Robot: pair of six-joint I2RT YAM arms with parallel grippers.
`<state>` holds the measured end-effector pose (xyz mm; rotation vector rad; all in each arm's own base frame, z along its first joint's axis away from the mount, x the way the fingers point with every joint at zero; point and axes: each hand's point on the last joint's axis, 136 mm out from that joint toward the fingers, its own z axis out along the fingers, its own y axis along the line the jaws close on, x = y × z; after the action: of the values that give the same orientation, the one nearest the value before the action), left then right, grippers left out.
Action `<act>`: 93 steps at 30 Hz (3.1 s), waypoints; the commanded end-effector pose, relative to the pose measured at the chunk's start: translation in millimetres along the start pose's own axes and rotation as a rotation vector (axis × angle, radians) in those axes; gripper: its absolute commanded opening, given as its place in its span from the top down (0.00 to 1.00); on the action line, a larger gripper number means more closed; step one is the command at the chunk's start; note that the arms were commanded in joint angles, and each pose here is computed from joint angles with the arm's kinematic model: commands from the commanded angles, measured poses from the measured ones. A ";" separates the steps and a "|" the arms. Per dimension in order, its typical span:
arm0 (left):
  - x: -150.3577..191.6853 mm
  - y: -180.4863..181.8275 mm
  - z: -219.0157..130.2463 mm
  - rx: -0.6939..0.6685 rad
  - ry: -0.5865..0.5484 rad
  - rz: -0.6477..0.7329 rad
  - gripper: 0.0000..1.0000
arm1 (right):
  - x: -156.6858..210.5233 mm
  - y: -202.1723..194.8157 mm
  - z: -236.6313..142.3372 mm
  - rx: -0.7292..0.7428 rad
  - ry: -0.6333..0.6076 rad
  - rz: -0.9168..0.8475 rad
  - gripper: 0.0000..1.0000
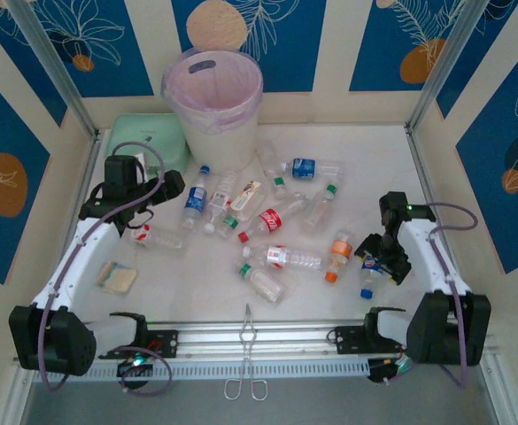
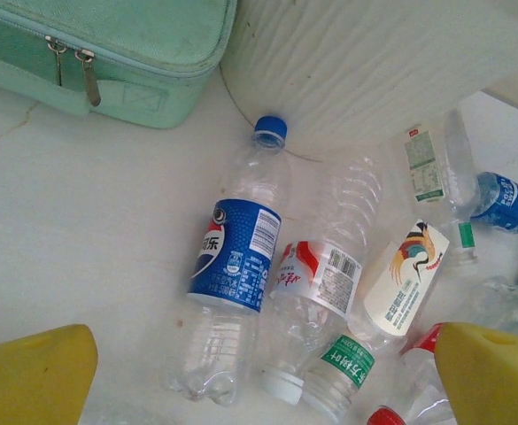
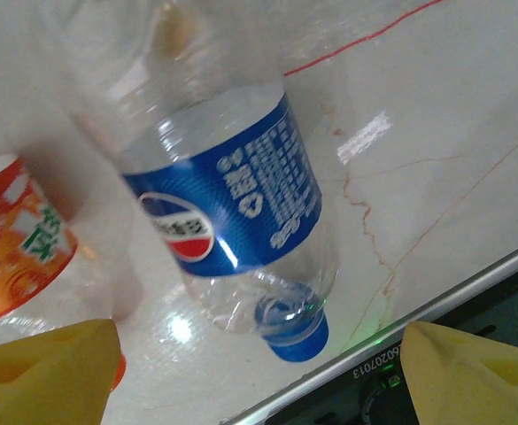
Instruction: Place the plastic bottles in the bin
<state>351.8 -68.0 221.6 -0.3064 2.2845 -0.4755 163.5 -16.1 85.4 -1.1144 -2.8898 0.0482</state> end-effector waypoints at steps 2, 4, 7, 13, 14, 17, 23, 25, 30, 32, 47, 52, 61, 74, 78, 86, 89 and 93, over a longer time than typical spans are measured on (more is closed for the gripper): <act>1.5 -8.0 -4.0 0.034 0.007 -0.018 0.04 | -0.4 7.5 12.8 -0.027 0.065 -0.022 0.20; -0.7 -10.3 -5.3 0.047 -0.006 -0.023 0.04 | -7.8 11.6 18.2 -0.043 0.062 -0.026 0.22; -3.4 -11.7 -4.7 0.055 -0.020 -0.036 0.05 | -17.5 21.8 29.3 -0.093 0.056 -0.022 0.25; -4.6 -19.4 0.7 0.110 -0.028 -0.106 0.08 | -19.4 32.0 37.3 -0.141 0.089 -0.016 0.41; -4.2 -18.3 1.3 0.107 -0.029 -0.111 0.09 | -18.6 33.0 34.4 -0.148 0.092 -0.017 0.43; -1.5 -16.0 1.9 0.096 -0.020 -0.118 0.09 | -14.2 35.0 13.1 -0.178 0.090 -0.026 0.45; -6.2 -31.1 -2.7 0.169 -0.018 -0.125 0.09 | -18.2 66.3 -65.9 -0.430 -0.050 -0.068 0.54; -4.1 -44.4 1.6 0.240 0.021 -0.132 0.10 | -14.5 98.4 -87.3 -0.591 -0.057 -0.119 0.56; 7.4 -111.9 -8.4 0.595 0.145 -0.101 0.10 | 11.8 186.5 -140.7 -0.970 -0.017 -0.424 0.59; 20.3 -138.3 -17.9 0.711 0.219 -0.046 0.10 | 26.0 211.3 -159.8 -1.090 0.034 -0.539 0.60; 82.7 -238.1 -32.5 1.089 0.361 0.065 0.17 | 70.0 290.0 -192.1 -1.286 0.217 -0.879 0.64; 84.4 -239.4 -15.2 1.050 0.376 0.076 0.17 | 77.1 299.1 -194.4 -1.311 0.246 -0.893 0.66; 90.5 -240.7 -3.0 1.019 0.400 0.102 0.31 | 84.1 304.5 -195.9 -1.323 0.267 -0.909 0.69; 81.8 -251.0 3.6 1.060 0.392 0.038 0.42 | 92.9 309.4 -192.9 -1.310 0.278 -0.921 0.70; 80.8 -252.2 6.4 1.063 0.394 0.021 0.50 | 91.7 308.6 -195.9 -1.310 0.269 -0.921 0.70; 72.9 -249.8 9.6 0.988 0.375 0.065 0.57 | 67.4 290.4 -197.9 -1.252 0.204 -0.861 0.34; 62.2 -254.0 7.6 0.982 0.356 0.083 0.57 | 49.0 273.5 -199.3 -1.219 0.146 -0.805 0.21; 37.1 -257.1 2.1 0.941 0.324 0.131 0.58 | 16.9 245.3 -192.8 -1.135 0.058 -0.674 0.16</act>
<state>336.5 -319.0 294.1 0.3771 2.0805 -1.6016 337.9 203.0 263.9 0.0923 -2.8925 -1.8003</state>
